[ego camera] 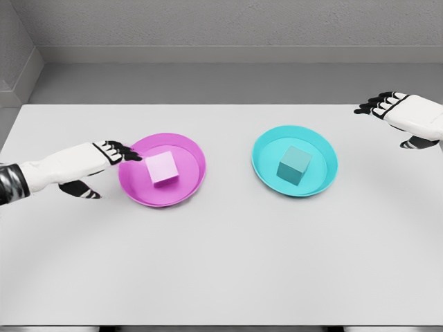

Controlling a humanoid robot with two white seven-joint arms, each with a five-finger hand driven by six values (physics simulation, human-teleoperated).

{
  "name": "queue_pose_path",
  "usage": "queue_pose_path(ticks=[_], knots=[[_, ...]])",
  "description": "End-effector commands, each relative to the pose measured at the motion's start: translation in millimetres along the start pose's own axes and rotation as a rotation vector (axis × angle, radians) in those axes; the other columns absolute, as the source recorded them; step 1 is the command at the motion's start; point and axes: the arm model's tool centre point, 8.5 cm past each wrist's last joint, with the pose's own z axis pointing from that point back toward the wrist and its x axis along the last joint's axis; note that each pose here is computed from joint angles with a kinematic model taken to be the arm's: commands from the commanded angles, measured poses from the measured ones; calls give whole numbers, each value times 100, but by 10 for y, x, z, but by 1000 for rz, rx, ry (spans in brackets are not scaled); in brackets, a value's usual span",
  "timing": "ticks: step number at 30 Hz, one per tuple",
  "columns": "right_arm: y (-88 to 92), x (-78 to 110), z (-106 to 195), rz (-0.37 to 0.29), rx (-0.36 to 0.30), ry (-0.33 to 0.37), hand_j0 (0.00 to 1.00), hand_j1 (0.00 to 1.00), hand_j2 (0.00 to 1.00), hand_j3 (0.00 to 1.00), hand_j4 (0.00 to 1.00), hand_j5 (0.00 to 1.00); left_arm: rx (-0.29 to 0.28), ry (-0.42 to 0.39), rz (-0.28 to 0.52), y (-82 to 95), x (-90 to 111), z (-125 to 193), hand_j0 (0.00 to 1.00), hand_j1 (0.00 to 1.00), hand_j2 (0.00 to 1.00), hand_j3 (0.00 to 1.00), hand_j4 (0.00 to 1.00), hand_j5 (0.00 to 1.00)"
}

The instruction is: Place the blocks in the corresponding plates according to their colors

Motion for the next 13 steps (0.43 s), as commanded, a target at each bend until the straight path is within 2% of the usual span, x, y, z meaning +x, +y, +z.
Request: queue_pose_path(ticks=[1,3,13], knots=[[-8,-6,7,-4,-4,2,100,100,100,100,100,100,49,47,-8,226,-137,215,100,100,100,100,100,100],[-8,-6,7,-4,-4,2,100,100,100,100,100,100,78,71,-12,329,-200,315,100,100,100,100,100,100],[15,8,-3,-8,-2,-1,100,100,100,100,100,100,106,171,106,203,-521,620,100,100,100,100,100,100]])
